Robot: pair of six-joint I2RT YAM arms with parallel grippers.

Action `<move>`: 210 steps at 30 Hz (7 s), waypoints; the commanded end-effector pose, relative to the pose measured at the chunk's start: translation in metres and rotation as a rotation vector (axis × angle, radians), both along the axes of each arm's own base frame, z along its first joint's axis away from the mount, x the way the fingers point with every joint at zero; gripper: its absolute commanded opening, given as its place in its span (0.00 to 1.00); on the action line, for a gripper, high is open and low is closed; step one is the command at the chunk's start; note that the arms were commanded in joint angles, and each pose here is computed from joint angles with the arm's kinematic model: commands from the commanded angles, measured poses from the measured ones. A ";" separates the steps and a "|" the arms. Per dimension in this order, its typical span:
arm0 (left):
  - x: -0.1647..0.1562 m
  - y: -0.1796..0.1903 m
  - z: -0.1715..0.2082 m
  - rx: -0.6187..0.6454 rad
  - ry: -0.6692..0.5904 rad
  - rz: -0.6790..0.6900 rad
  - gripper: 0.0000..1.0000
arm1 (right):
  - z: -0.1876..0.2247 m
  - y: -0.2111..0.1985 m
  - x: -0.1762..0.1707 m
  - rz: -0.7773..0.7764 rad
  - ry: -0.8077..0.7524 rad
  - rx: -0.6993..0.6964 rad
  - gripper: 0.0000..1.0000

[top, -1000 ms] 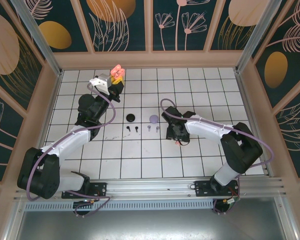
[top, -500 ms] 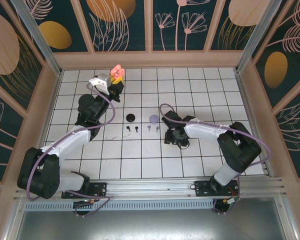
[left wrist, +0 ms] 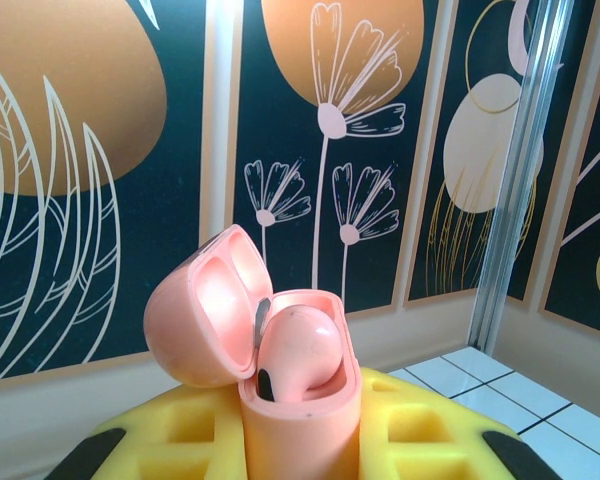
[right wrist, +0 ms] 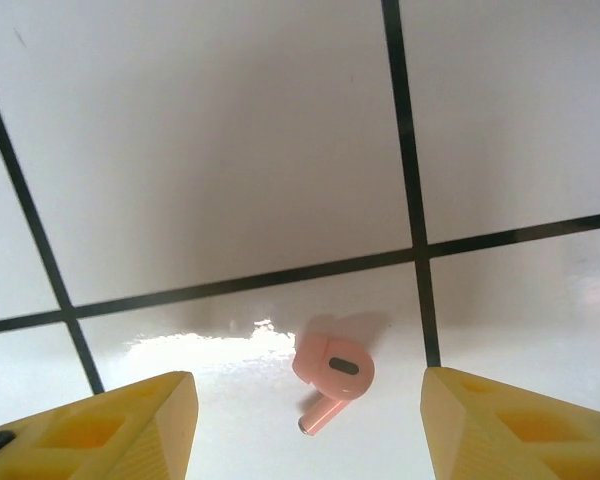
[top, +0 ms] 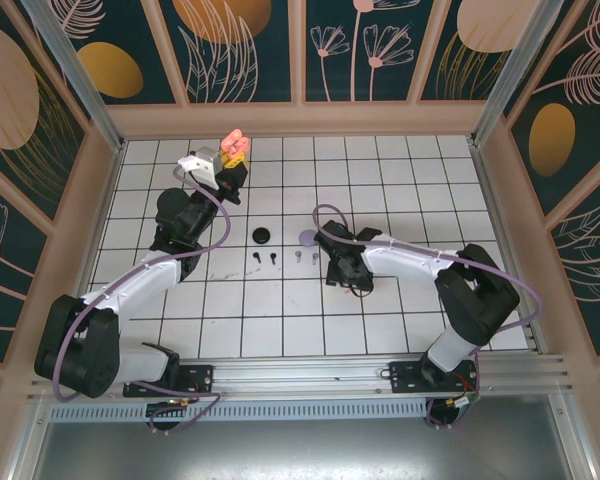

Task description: Insert wireless bluetooth earbuds into charging case

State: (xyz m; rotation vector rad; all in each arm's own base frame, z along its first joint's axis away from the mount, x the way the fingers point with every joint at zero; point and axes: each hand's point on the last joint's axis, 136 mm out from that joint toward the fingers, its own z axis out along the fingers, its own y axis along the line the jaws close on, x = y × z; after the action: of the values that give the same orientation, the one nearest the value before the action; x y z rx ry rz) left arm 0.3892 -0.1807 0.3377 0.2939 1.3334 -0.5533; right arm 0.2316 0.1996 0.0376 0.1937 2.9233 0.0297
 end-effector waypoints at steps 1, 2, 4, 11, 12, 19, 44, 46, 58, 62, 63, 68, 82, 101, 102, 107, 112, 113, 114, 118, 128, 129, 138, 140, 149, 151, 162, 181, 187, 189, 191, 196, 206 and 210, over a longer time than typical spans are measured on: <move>-0.003 0.002 0.018 -0.028 -0.047 -0.007 0.00 | 0.005 -0.010 0.005 -0.057 -0.002 -0.083 0.61; -0.003 0.002 0.018 -0.029 -0.049 -0.007 0.00 | 0.005 -0.009 0.006 -0.064 0.000 -0.087 0.61; -0.003 0.002 0.018 -0.032 -0.049 -0.009 0.00 | 0.004 -0.008 0.009 -0.079 0.003 -0.098 0.60; -0.002 0.001 0.019 -0.033 -0.055 -0.012 0.00 | -0.011 -0.013 0.004 -0.099 0.036 -0.133 0.54; -0.002 0.001 0.020 -0.032 -0.056 -0.013 0.00 | -0.012 -0.013 0.004 -0.101 0.038 -0.132 0.53; -0.002 0.001 0.020 -0.029 -0.059 -0.013 0.00 | -0.019 -0.012 0.000 -0.107 0.052 -0.118 0.47; -0.002 0.000 0.018 -0.030 -0.055 -0.018 0.00 | -0.038 -0.013 -0.007 -0.103 0.071 -0.106 0.36; -0.001 0.000 0.018 -0.027 -0.054 -0.019 0.00 | -0.038 -0.012 -0.008 -0.102 0.072 -0.098 0.34; -0.007 -0.004 0.022 -0.028 -0.053 -0.047 0.00 | -0.032 -0.014 -0.007 -0.074 0.013 -0.054 0.24; -0.011 -0.007 0.026 -0.029 -0.053 -0.075 0.00 | -0.006 -0.010 0.006 -0.055 -0.097 0.003 0.24; -0.012 -0.007 0.026 -0.027 -0.051 -0.083 0.00 | 0.003 -0.009 0.010 -0.050 -0.132 0.018 0.24; -0.024 -0.016 0.028 -0.014 -0.053 -0.155 0.00 | 0.067 0.002 0.040 -0.013 -0.344 0.100 0.24; -0.079 -0.068 0.003 0.131 -0.051 -0.462 0.00 | 0.303 0.042 0.105 0.217 -0.964 0.219 0.24; -0.086 -0.117 -0.013 0.221 -0.039 -0.582 0.00 | 0.388 0.076 0.085 0.603 -1.327 0.302 0.25; -0.086 -0.118 -0.012 0.220 -0.041 -0.581 0.00 | 0.388 0.078 0.083 0.618 -1.329 0.313 0.25; -0.085 -0.119 -0.006 0.219 -0.062 -0.579 0.00 | 0.387 0.084 0.079 0.657 -1.315 0.365 0.25; -0.086 -0.120 -0.001 0.216 -0.073 -0.582 0.00 | 0.385 0.082 0.082 0.630 -1.274 0.442 0.24; -0.086 -0.120 0.001 0.214 -0.076 -0.582 0.00 | 0.385 0.083 0.081 0.637 -1.265 0.465 0.24; -0.086 -0.120 0.002 0.213 -0.079 -0.580 0.00 | 0.384 0.083 0.081 0.637 -1.258 0.476 0.24; -0.088 -0.118 0.005 0.213 -0.090 -0.577 0.00 | 0.381 0.085 0.082 0.635 -1.233 0.513 0.24; -0.087 -0.119 0.008 0.222 -0.108 -0.570 0.00 | 0.365 0.092 0.082 0.664 -1.192 0.528 0.24; -0.087 -0.119 0.008 0.221 -0.109 -0.571 0.00 | 0.363 0.092 0.082 0.663 -1.190 0.525 0.24; -0.083 -0.122 0.010 0.215 -0.119 -0.572 0.00 | 0.352 0.091 0.083 0.659 -1.167 0.516 0.24; -0.083 -0.122 0.011 0.214 -0.119 -0.572 0.00 | 0.348 0.092 0.084 0.658 -1.158 0.516 0.24; -0.082 -0.123 0.015 0.207 -0.128 -0.577 0.00 | 0.337 0.095 0.087 0.657 -1.133 0.512 0.23; -0.082 -0.123 0.017 0.206 -0.132 -0.577 0.00 | 0.333 0.095 0.089 0.655 -1.126 0.507 0.23; -0.084 -0.123 0.019 0.196 -0.134 -0.585 0.00 | 0.321 0.097 0.090 0.678 -1.109 0.464 0.22; -0.078 -0.125 0.019 0.179 -0.124 -0.576 0.00 | 0.282 0.131 0.067 0.856 -1.055 0.260 0.23; -0.076 -0.125 0.018 0.178 -0.119 -0.573 0.00 | 0.277 0.130 0.068 0.851 -1.042 0.235 0.27; -0.076 -0.125 0.017 0.177 -0.115 -0.572 0.00 | 0.278 0.128 0.069 0.841 -1.045 0.231 0.29; -0.075 -0.126 0.017 0.176 -0.114 -0.572 0.00 | 0.279 0.126 0.069 0.832 -1.046 0.227 0.31; -0.073 -0.125 0.015 0.174 -0.109 -0.563 0.00 | 0.287 0.115 0.069 0.793 -1.053 0.237 0.41; -0.071 -0.126 0.010 0.174 -0.100 -0.558 0.00 | 0.319 0.098 0.049 0.751 -1.095 0.368 0.64; -0.071 -0.126 0.007 0.174 -0.099 -0.557 0.00 | 0.342 0.089 0.045 0.711 -1.123 0.448 0.69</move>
State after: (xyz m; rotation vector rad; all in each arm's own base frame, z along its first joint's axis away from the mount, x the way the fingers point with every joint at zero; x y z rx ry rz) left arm 0.3195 -0.3047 0.3219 0.8586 1.2776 -0.8723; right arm 0.2880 0.2949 0.3586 -0.6345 1.7245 0.5581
